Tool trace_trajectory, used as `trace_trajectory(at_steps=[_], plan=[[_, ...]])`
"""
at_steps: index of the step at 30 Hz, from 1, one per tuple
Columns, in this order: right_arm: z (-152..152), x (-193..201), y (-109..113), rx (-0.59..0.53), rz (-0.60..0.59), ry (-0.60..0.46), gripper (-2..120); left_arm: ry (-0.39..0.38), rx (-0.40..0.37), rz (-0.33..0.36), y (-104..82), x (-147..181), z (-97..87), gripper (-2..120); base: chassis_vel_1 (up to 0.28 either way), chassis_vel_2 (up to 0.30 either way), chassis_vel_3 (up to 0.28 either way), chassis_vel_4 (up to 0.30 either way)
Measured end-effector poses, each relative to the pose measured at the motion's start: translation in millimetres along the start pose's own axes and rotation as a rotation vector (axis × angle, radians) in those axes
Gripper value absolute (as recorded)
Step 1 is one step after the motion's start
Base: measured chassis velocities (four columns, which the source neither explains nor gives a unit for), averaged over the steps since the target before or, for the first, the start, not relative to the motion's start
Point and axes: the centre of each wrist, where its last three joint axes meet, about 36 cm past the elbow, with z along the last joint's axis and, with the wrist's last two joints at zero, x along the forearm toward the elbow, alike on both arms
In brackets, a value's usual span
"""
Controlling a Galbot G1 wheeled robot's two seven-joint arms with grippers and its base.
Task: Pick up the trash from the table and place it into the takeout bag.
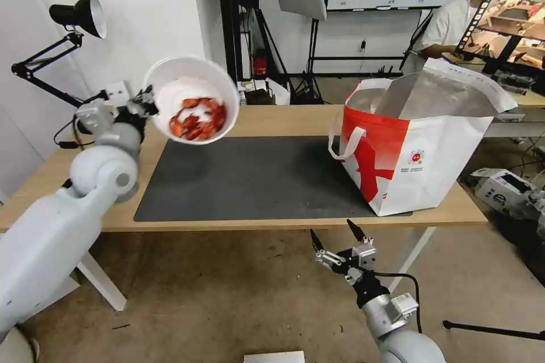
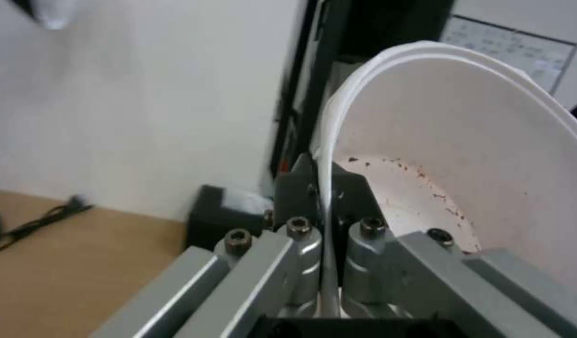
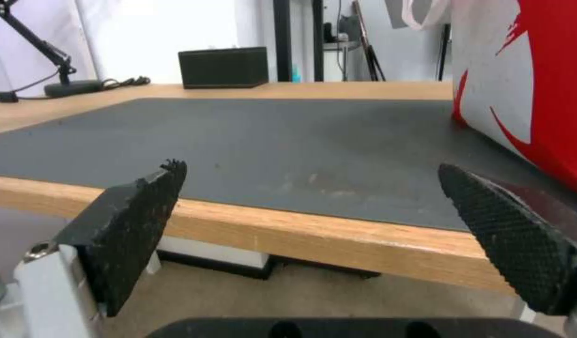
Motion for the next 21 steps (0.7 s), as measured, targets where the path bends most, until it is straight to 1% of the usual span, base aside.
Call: trace_trajectory(at_steps=[2, 3, 4, 6, 7, 8, 10, 11, 12, 13, 15, 16, 18, 20, 21], plan=[[0.0, 0.0, 0.0, 0.0, 0.0, 0.0, 100, 0.004, 0.009, 0.043, -28.4, -14.4, -3.9, 0, 0.0, 0.0, 0.0, 0.0], [0.0, 0.0, 0.0, 0.0, 0.0, 0.0, 100, 0.006, 0.014, 0.067, -46.1, -24.0, -5.6, 0, 0.0, 0.0, 0.0, 0.0], [0.0, 0.0, 0.0, 0.0, 0.0, 0.0, 100, 0.006, 0.014, 0.067, -46.1, -24.0, -5.6, 0, 0.0, 0.0, 0.0, 0.0], [0.1, 0.1, 0.0, 0.0, 0.0, 0.0, 100, 0.015, 0.023, 0.103, -75.8, -42.2, -4.8, 0, 0.0, 0.0, 0.0, 0.0], [0.0, 0.1, 0.0, 0.0, 0.0, 0.0, 100, 0.019, 0.028, 0.117, -94.5, -52.8, -5.1, 0, 0.0, 0.0, 0.0, 0.0], [0.0, 0.1, 0.0, 0.0, 0.0, 0.0, 100, 0.019, 0.028, 0.117, -94.5, -52.8, -5.1, 0, 0.0, 0.0, 0.0, 0.0], [0.0, 0.0, 0.0, 0.0, 0.0, 0.0, 100, 0.01, 0.045, 0.159, -134.5, -69.6, -15.0, 0, 0.0, 0.0, 0.0, 0.0], [0.0, 0.0, 0.0, 0.0, 0.0, 0.0, 100, 0.006, 0.051, 0.172, -148.6, -74.7, -19.8, 0, 0.0, 0.0, 0.0, 0.0], [0.0, 0.0, 0.0, 0.0, 0.0, 0.0, 100, 0.006, 0.051, 0.172, -148.6, -74.7, -19.8, 0, 0.0, 0.0, 0.0, 0.0], [0.0, 0.0, 0.0, 0.0, 0.0, 0.0, 100, 0.003, 0.061, 0.189, -168.3, -80.7, -27.0, 0, 0.0, 0.0, 0.0, 0.0], [0.0, 0.0, 0.0, 0.0, 0.0, 0.0, 100, -0.002, 0.08, 0.209, -199.1, -89.5, -38.7, 0, 0.0, 0.0, 0.0, 0.0], [0.0, 0.0, 0.0, 0.0, 0.0, 0.0, 100, -0.002, 0.08, 0.209, -199.1, -89.5, -38.7, 0, 0.0, 0.0, 0.0, 0.0], [0.0, 0.0, 0.0, 0.0, 0.0, 0.0, 100, 0.005, 0.096, 0.23, -229.8, -95.4, -43.6, 0, 0.0, 0.0, 0.0, 0.0], [0.0, 0.0, 0.0, 0.0, 0.0, 0.0, 100, 0.018, 0.1, 0.254, -260.0, -99.3, -41.1, 0, 0.0, 0.0, 0.0, 0.0], [0.0, 0.0, 0.0, 0.0, 0.0, 0.0, 100, 0.018, 0.1, 0.254, -260.0, -99.3, -41.1, 0, 0.0, 0.0, 0.0, 0.0]])
